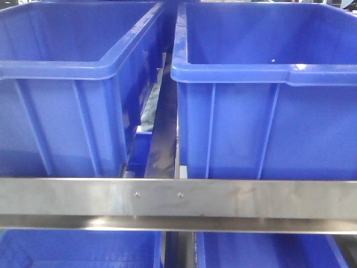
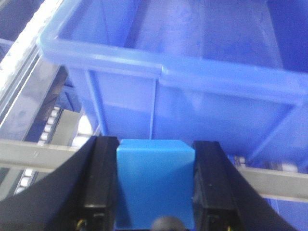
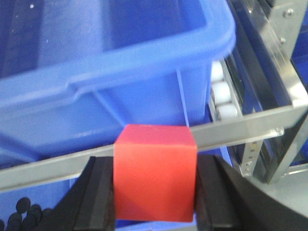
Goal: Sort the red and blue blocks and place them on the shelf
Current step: 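Hold the blue and red cubes above the blue bins on the shelf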
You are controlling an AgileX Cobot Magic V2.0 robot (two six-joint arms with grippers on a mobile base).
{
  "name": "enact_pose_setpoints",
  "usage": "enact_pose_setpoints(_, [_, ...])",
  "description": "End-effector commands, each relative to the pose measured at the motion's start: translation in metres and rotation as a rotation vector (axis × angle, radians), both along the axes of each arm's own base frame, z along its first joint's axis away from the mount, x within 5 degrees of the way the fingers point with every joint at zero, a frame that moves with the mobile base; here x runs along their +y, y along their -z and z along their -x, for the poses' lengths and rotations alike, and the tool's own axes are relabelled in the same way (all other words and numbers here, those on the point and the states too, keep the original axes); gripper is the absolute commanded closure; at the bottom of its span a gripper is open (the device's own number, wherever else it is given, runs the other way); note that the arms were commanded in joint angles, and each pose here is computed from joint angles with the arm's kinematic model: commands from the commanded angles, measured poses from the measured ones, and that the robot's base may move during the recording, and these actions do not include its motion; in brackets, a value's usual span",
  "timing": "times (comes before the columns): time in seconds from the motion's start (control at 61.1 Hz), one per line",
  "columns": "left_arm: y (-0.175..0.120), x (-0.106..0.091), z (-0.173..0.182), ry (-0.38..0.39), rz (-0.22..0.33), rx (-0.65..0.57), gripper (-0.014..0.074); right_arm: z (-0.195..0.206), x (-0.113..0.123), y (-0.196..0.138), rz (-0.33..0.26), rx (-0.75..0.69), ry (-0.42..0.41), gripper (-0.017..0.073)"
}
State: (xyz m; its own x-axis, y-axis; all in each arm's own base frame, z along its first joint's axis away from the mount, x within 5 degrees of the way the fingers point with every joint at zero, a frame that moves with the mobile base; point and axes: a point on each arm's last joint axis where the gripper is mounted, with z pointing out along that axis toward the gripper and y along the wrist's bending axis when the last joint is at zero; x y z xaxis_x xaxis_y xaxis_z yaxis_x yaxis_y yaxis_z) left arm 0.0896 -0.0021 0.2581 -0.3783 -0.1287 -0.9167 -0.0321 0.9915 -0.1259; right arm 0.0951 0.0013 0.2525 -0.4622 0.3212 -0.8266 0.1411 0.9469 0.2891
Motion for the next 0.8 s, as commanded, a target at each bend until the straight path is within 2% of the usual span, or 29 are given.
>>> enact_pose_setpoints(0.0, [-0.0153, -0.001, -0.0032, 0.008, 0.012, -0.096, 0.0469, -0.0039, -0.0012, -0.0147, 0.011, -0.101, 0.008, 0.0492])
enact_pose_setpoints(0.786, [-0.0153, -0.001, -0.0032, 0.008, 0.012, -0.096, 0.0469, -0.0039, -0.0012, -0.0147, 0.011, -0.101, 0.008, 0.0492])
